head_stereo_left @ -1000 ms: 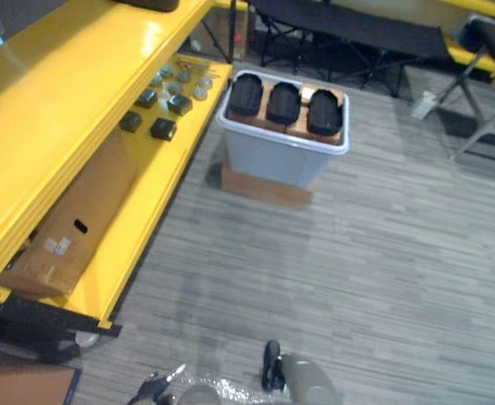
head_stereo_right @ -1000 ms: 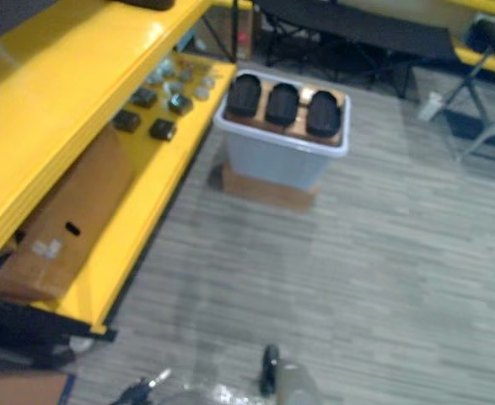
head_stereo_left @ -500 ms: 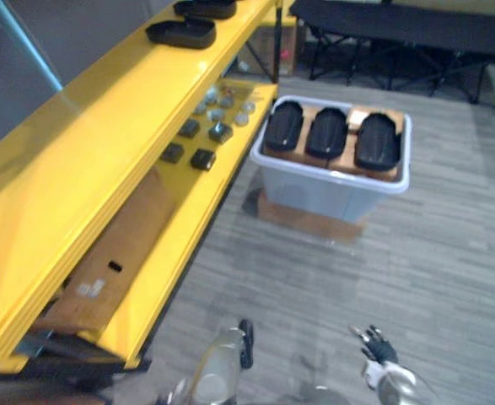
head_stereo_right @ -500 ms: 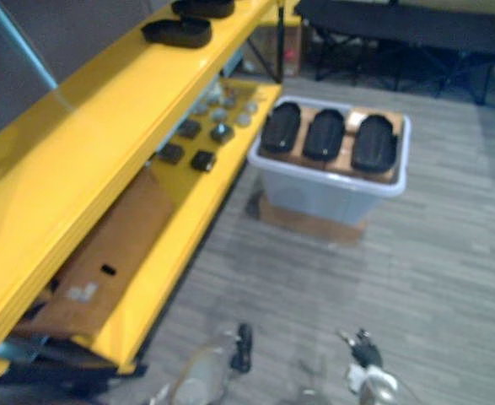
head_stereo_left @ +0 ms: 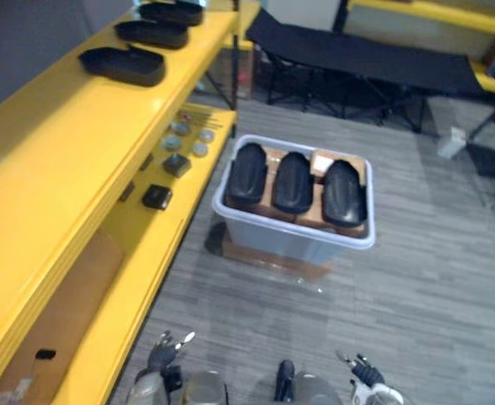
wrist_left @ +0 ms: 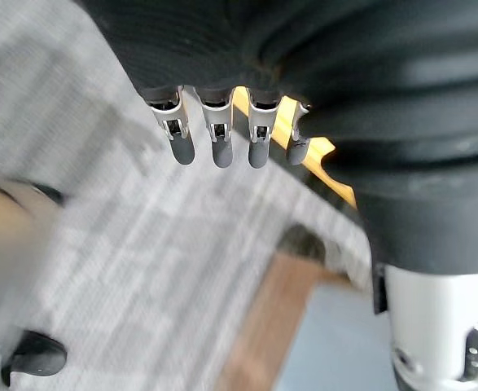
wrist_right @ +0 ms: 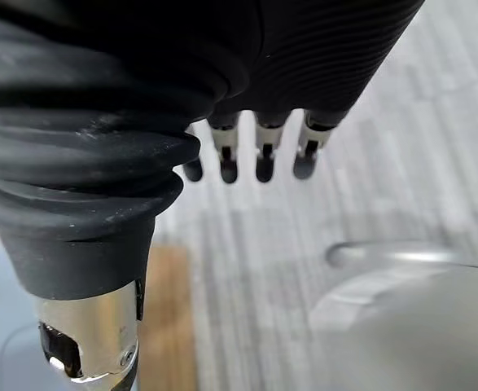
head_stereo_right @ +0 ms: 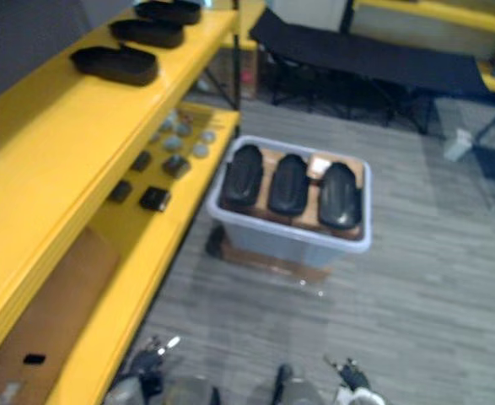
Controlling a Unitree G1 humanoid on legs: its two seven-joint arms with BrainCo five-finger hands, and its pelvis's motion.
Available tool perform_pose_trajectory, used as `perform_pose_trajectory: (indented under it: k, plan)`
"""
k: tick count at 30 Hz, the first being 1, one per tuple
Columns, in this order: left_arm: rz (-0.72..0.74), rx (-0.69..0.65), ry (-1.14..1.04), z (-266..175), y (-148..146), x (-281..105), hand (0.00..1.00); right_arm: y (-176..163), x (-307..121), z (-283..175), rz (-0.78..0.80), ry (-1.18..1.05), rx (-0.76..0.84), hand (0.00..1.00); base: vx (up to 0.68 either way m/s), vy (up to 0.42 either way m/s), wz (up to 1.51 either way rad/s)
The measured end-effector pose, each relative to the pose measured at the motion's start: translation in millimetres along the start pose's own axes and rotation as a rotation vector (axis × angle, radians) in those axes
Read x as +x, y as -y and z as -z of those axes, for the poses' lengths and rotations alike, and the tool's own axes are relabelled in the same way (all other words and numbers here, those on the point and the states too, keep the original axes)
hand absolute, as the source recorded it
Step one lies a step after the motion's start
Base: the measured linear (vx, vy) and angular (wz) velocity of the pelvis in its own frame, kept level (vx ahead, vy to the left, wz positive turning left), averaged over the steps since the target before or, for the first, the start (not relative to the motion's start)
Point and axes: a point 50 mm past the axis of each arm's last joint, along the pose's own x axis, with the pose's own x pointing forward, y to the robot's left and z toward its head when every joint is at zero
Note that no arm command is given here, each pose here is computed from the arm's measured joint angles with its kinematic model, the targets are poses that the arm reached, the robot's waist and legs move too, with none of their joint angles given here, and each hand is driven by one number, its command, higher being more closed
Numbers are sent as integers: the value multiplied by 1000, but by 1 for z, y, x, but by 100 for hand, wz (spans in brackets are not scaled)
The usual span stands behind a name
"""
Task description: Walk over and take plastic housings, then place them on the shelf
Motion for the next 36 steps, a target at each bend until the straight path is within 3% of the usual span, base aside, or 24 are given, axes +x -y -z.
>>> perform_pose_trajectory:
  k: [4, 8, 13, 25, 30, 33, 36]
  plan:
    - [-16, 14, -56, 1, -3, 3, 0, -2, -8, 27, 1, -55, 53, 0, 193, -289, 9]
    - [-28, -27, -174, 31, 0, -4, 0, -3, -6, 22, -10, -53, 55, 0, 142, -213, 8]
    - [-31, -38, -155, 39, -3, -8, 0, 9, -1, 4, 29, -10, 47, 0, 175, -120, 10]
    - [31, 104, -83, 24, -3, -7, 0, -6, 3, -23, 10, 103, 93, 0, 180, 98, -13]
    - [74, 130, -58, 15, 10, -3, 0, -19, 3, -22, -95, 91, 82, 0, 82, 25, 13]
    - [82, 122, -59, 15, 12, -3, 0, -30, 3, -25, -165, 124, -84, 0, 2, 4, 21]
    - [94, 177, -63, 15, 12, -3, 0, -72, -3, -48, -423, 290, -452, 0, -41, -4, 31]
